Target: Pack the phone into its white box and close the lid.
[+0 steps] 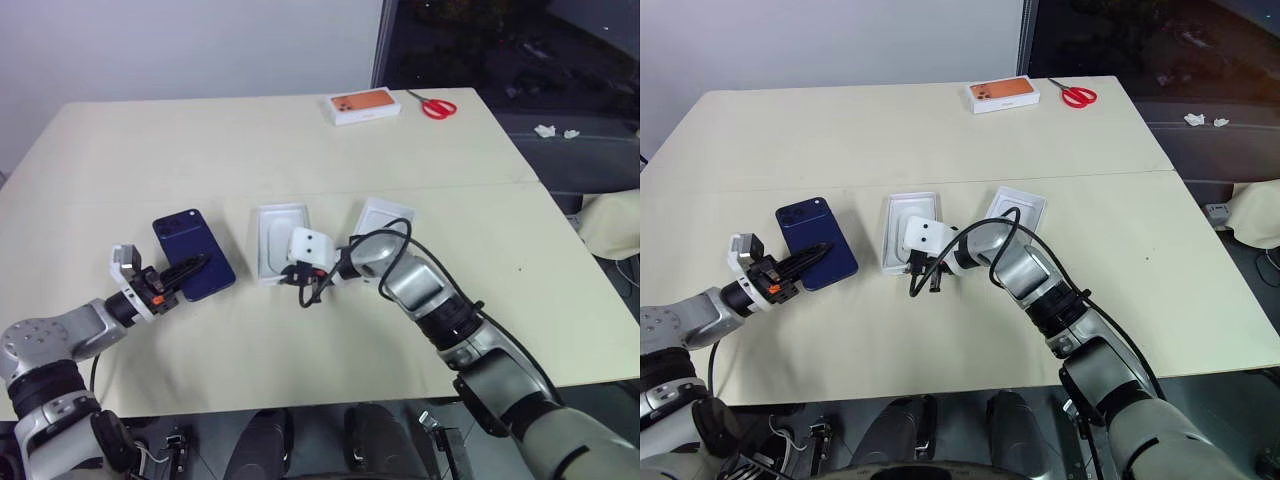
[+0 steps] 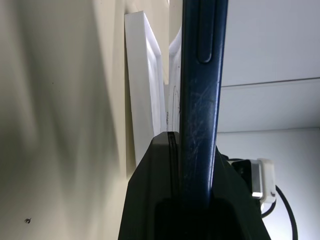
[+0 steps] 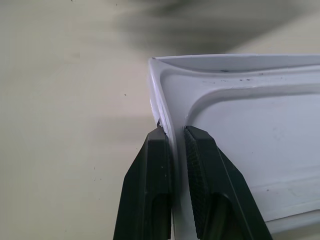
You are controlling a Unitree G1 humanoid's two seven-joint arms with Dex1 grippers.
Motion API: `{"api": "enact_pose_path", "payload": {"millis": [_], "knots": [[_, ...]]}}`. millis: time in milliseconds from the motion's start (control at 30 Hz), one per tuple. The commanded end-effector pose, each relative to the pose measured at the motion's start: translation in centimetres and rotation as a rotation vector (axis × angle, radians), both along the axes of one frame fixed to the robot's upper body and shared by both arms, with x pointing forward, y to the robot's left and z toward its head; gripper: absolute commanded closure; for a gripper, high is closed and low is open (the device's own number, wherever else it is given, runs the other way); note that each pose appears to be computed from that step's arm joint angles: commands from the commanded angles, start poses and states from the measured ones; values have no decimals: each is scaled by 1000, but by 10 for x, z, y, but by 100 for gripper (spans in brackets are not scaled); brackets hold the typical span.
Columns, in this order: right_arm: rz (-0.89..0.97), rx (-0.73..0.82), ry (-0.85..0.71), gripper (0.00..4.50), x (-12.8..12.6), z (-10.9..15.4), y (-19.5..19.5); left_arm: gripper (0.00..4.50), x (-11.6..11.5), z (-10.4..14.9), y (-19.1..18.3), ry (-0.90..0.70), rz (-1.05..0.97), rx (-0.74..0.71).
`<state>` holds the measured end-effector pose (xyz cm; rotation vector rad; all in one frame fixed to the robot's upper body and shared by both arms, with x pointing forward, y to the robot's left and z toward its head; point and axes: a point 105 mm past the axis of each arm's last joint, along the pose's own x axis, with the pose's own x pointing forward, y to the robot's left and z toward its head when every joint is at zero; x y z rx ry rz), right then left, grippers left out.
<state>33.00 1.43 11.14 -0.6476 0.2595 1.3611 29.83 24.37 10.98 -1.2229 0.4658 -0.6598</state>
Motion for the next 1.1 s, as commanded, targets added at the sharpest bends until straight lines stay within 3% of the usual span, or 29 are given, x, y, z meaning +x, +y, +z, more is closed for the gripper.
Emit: {"api": "enact_pose_path", "payload": {"millis": [33, 300, 500, 633, 667, 700, 867, 1100], "knots": [[39, 21, 20, 432, -9, 2, 3, 450, 0, 20, 0, -85, -13, -8], [48, 25, 78, 432, -42, -2, -10, 450, -2, 19, 1, -80, -12, -5], [-103, 24, 49, 432, -38, -2, -15, 450, -3, 21, 4, -78, -8, 0], [-130, 38, 121, 432, -42, -5, -14, 450, -3, 20, 4, -71, -11, 6], [-131, 41, 133, 347, -43, -6, -14, 450, -3, 20, 4, -70, -12, 6], [-122, 39, 134, 312, -44, -6, -13, 450, -2, 20, 4, -70, -13, 7], [-106, 35, 132, 54, -43, -3, -10, 450, 0, 21, 3, -73, -15, 6], [-92, 134, 214, 54, -42, 22, -2, 450, -2, 20, 5, -72, -6, 5]]}}
